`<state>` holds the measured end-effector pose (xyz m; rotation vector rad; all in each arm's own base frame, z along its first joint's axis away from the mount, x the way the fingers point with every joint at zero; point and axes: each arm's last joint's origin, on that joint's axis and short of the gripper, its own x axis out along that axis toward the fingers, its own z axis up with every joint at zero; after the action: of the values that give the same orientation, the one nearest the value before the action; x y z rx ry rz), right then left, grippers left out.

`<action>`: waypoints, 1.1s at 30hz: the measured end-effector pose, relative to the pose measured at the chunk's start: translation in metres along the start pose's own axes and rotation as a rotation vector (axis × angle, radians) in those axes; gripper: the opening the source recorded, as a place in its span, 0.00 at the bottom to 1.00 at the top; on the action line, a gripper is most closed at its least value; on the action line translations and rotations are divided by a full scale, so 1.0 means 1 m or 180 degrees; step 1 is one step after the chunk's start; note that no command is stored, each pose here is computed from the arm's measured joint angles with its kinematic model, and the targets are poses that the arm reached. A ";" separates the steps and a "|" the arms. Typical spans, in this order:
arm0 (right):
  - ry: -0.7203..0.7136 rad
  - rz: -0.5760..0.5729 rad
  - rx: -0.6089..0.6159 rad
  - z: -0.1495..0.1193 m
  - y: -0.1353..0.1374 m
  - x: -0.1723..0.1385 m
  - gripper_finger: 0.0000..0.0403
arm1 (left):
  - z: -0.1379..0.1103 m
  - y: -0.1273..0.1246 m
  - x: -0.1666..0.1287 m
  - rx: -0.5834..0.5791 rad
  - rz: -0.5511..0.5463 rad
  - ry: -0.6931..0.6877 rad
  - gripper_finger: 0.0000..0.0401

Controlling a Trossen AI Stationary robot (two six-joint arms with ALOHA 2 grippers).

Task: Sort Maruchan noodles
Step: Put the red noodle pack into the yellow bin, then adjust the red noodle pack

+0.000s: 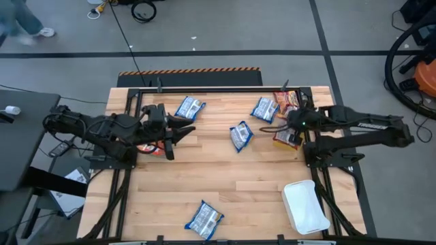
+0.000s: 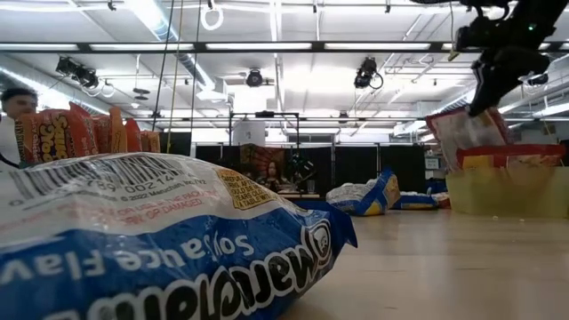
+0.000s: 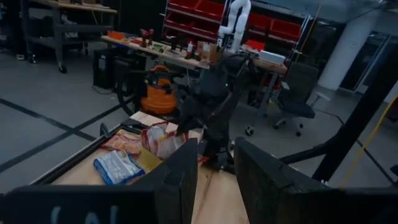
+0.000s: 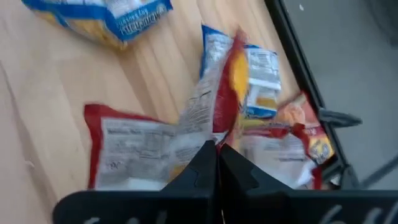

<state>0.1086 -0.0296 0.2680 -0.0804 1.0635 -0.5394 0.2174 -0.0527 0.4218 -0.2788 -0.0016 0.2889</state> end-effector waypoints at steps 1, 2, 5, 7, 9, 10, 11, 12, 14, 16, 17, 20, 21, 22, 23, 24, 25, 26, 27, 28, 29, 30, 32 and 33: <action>0.0029 -0.0018 -0.0038 0.000 -0.002 0.000 0.03 | 0.000 0.000 0.000 -0.0005 -0.0001 -0.0007 0.27; 0.0074 -0.0028 -0.0026 -0.001 -0.003 0.001 0.04 | 0.001 0.000 0.000 -0.0010 0.0004 -0.0017 0.27; 0.0058 0.0223 0.0134 0.001 -0.006 0.002 0.04 | 0.001 0.000 -0.001 -0.0011 0.0018 -0.0025 0.27; 0.0128 0.0444 0.0197 -0.001 -0.007 0.003 0.04 | 0.002 0.001 -0.002 -0.0018 0.0014 -0.0041 0.27; 0.0260 0.0408 0.0208 -0.003 -0.010 0.004 0.02 | 0.003 0.001 -0.003 0.0052 0.0025 -0.0053 0.27; 0.0333 0.0326 0.0210 -0.005 -0.012 0.005 0.02 | 0.003 0.002 -0.003 0.0090 0.0028 -0.0055 0.27; 0.0390 0.0260 0.0197 -0.006 -0.014 0.006 0.02 | 0.004 0.002 -0.004 0.0115 0.0028 -0.0058 0.27; 0.0421 0.0240 0.0176 -0.006 -0.015 0.007 0.02 | 0.004 0.002 -0.004 0.0121 0.0031 -0.0072 0.27; 0.0495 0.0270 0.0144 -0.005 -0.018 0.011 0.04 | 0.007 0.005 -0.006 0.0135 0.0051 -0.0096 0.27; 0.0626 0.0254 0.0197 -0.004 -0.022 0.017 0.09 | 0.009 0.008 -0.007 0.0122 0.0073 -0.0122 0.27; 0.0712 0.0239 0.0213 -0.003 -0.023 0.020 0.12 | 0.010 0.010 -0.008 0.0132 0.0095 -0.0129 0.27; 0.1027 0.0221 0.0227 -0.004 -0.028 0.030 0.22 | 0.015 0.018 -0.014 0.0165 0.0155 -0.0139 0.27; 0.1141 0.0193 0.0204 -0.004 -0.030 0.032 0.25 | 0.016 0.021 -0.017 0.0182 0.0180 -0.0124 0.27; 0.1268 0.0159 0.0190 -0.005 -0.032 0.032 0.29 | 0.017 0.023 -0.020 0.0188 0.0197 -0.0125 0.27; 0.1372 0.0114 0.0182 -0.004 -0.034 0.029 0.33 | 0.019 0.026 -0.023 0.0189 0.0211 -0.0127 0.27; 0.1441 0.0072 0.0179 -0.002 -0.037 0.025 0.36 | 0.020 0.028 -0.026 0.0202 0.0229 -0.0109 0.27; 0.1478 0.0026 0.0168 0.000 -0.040 0.020 0.40 | 0.021 0.031 -0.030 0.0218 0.0239 -0.0087 0.27; 0.1500 -0.0026 0.0152 0.003 -0.042 0.013 0.43 | 0.021 0.033 -0.033 0.0227 0.0249 -0.0078 0.27; 0.1505 -0.0087 0.0137 0.005 -0.045 0.005 0.46 | 0.022 0.035 -0.037 0.0235 0.0257 -0.0065 0.27; 0.1483 -0.0144 0.0141 0.009 -0.048 -0.004 0.48 | 0.023 0.037 -0.041 0.0252 0.0267 -0.0040 0.27; 0.1439 -0.0183 0.0174 0.013 -0.051 -0.014 0.50 | 0.023 0.039 -0.044 0.0263 0.0274 -0.0025 0.27; 0.1367 -0.0185 0.0245 0.017 -0.054 -0.023 0.52 | 0.024 0.041 -0.047 0.0265 0.0284 -0.0021 0.27; 0.1149 0.0042 0.0449 0.025 -0.055 -0.040 0.55 | 0.024 0.044 -0.052 0.0292 0.0332 0.0007 0.27; 0.1015 0.0262 0.0569 0.029 -0.054 -0.046 0.55 | 0.024 0.045 -0.053 0.0292 0.0342 0.0005 0.27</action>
<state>0.0954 -0.0607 0.3366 0.2122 1.3170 -0.5824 0.1524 -0.0196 0.4349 -0.1881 0.0282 0.3945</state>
